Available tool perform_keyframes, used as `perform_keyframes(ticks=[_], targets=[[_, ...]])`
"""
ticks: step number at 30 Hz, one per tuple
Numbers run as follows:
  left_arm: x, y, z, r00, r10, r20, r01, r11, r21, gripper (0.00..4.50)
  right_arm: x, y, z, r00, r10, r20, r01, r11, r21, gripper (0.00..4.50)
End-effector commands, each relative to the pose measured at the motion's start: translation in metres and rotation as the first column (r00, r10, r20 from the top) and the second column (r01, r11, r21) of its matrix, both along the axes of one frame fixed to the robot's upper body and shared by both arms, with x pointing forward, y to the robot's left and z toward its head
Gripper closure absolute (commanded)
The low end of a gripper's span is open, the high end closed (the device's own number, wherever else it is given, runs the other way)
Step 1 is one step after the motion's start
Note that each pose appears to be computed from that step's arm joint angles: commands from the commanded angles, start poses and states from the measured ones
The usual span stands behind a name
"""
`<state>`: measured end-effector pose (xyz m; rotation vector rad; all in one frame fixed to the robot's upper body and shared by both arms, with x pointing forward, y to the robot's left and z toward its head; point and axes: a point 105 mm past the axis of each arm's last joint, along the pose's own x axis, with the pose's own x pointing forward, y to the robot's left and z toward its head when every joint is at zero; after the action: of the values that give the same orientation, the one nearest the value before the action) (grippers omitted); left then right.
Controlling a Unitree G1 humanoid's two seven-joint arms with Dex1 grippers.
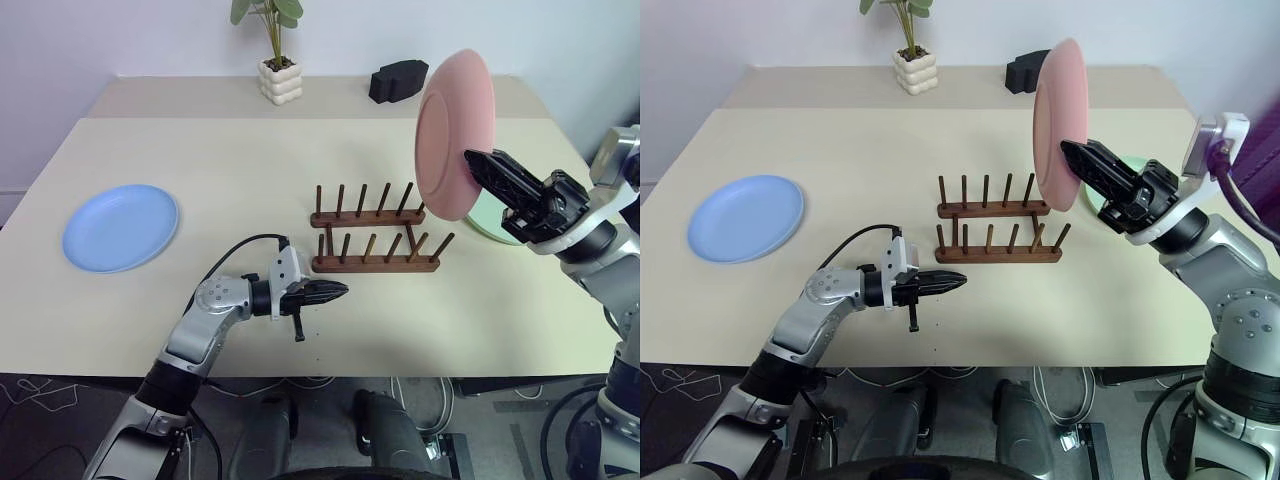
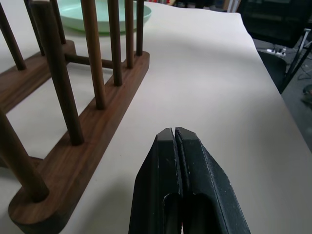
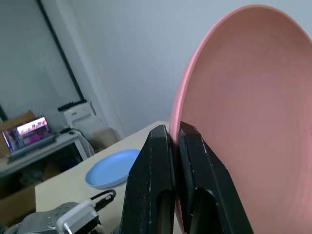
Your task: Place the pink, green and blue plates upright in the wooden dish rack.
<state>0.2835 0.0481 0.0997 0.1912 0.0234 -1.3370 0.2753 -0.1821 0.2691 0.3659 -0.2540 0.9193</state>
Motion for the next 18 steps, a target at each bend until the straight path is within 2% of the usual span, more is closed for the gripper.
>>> perform_keyframes(ticks=[1, 5, 15, 18], targets=[[-0.002, 0.000, 0.010, 1.000, -0.005, 0.028, 0.006, 1.000, -0.023, 4.50, -0.006, -0.004, 0.007, 1.000, 0.013, 0.028, -0.014, 1.000, 0.018, 4.41], [-0.003, -0.001, 0.010, 1.000, -0.004, 0.026, 0.005, 1.000, -0.022, 4.50, -0.007, -0.008, -0.011, 0.998, 0.036, -0.058, -0.033, 0.998, 0.050, 4.41], [-0.003, 0.001, 0.007, 1.000, 0.005, 0.020, -0.004, 1.000, -0.020, 4.50, -0.001, -0.017, -0.030, 0.990, 0.040, -0.138, -0.025, 0.994, 0.108, 4.41], [-0.003, 0.002, 0.007, 1.000, 0.010, 0.020, -0.010, 1.000, -0.018, 4.50, 0.003, -0.021, -0.035, 0.988, 0.012, -0.152, 0.004, 0.995, 0.104, 3.52]])
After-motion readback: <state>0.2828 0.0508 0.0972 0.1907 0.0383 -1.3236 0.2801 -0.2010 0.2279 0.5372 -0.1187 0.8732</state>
